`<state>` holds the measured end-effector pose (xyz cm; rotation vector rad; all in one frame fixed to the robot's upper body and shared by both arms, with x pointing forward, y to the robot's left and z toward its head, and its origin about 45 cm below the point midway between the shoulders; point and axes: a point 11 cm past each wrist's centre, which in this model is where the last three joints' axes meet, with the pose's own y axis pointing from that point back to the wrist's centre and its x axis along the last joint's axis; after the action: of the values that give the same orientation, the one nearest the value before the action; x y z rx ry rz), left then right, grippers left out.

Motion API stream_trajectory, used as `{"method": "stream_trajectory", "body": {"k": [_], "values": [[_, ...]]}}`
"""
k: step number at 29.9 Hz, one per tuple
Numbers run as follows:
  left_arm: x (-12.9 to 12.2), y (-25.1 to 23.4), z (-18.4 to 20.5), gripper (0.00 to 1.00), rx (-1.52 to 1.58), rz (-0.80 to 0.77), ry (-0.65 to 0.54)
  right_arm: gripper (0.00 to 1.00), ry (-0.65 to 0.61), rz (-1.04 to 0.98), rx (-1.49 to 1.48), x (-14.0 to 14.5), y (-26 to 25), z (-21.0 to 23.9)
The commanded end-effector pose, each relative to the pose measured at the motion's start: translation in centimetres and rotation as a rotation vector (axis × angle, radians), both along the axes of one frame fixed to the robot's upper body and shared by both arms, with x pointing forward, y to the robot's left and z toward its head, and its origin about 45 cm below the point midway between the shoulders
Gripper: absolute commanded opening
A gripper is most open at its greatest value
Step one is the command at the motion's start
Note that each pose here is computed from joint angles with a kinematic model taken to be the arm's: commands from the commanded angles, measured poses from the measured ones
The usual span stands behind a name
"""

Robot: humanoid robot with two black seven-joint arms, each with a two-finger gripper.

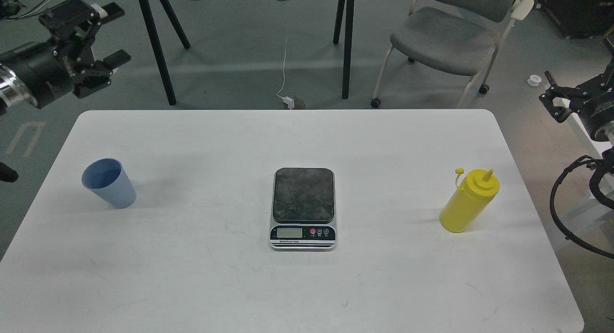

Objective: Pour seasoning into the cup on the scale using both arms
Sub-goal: 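Lower the left gripper toward the blue cup, then close the left gripper around the blue cup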

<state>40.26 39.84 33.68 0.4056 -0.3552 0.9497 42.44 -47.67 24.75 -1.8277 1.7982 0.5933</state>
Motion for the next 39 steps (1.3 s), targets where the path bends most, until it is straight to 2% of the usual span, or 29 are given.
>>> {"method": "stream_trajectory", "body": {"k": [1, 4, 8, 11, 20, 31, 39], "values": [[-0.8, 2.4, -1.2, 0.99, 0.225, 0.034, -0.037, 1.0, 0.002, 0.003, 0.003, 0.0, 0.2, -0.2], [-1.8, 3.6, -4.2, 0.99, 0.436, 0.034, -0.02, 1.0, 0.0, 0.003, 0.006, 0.1, 0.4, -0.2], [-2.6, 5.0, -8.0, 0.97, 0.768, 0.008, -0.08, 1.0, -0.004, 0.001, 0.007, 0.1, 0.3, -0.1], [-4.3, 7.2, -11.6, 0.94, 0.961, -0.027, -0.067, 1.0, -0.008, -0.004, 0.005, 0.1, 0.0, 0.2], [-4.9, 7.4, -18.0, 0.84, 0.998, -0.065, 0.006, 1.0, -0.009, -0.006, 0.004, 0.0, -0.1, 0.2], [-5.2, 8.5, -20.0, 0.61, 1.002, -0.05, 0.049, 1.0, -0.009, -0.009, 0.005, 0.0, -0.1, 0.1], [-5.3, 8.7, -19.9, 0.59, 0.998, -0.058, 0.046, 1.0, -0.004, -0.011, 0.005, -0.2, -0.2, -0.1]]}}
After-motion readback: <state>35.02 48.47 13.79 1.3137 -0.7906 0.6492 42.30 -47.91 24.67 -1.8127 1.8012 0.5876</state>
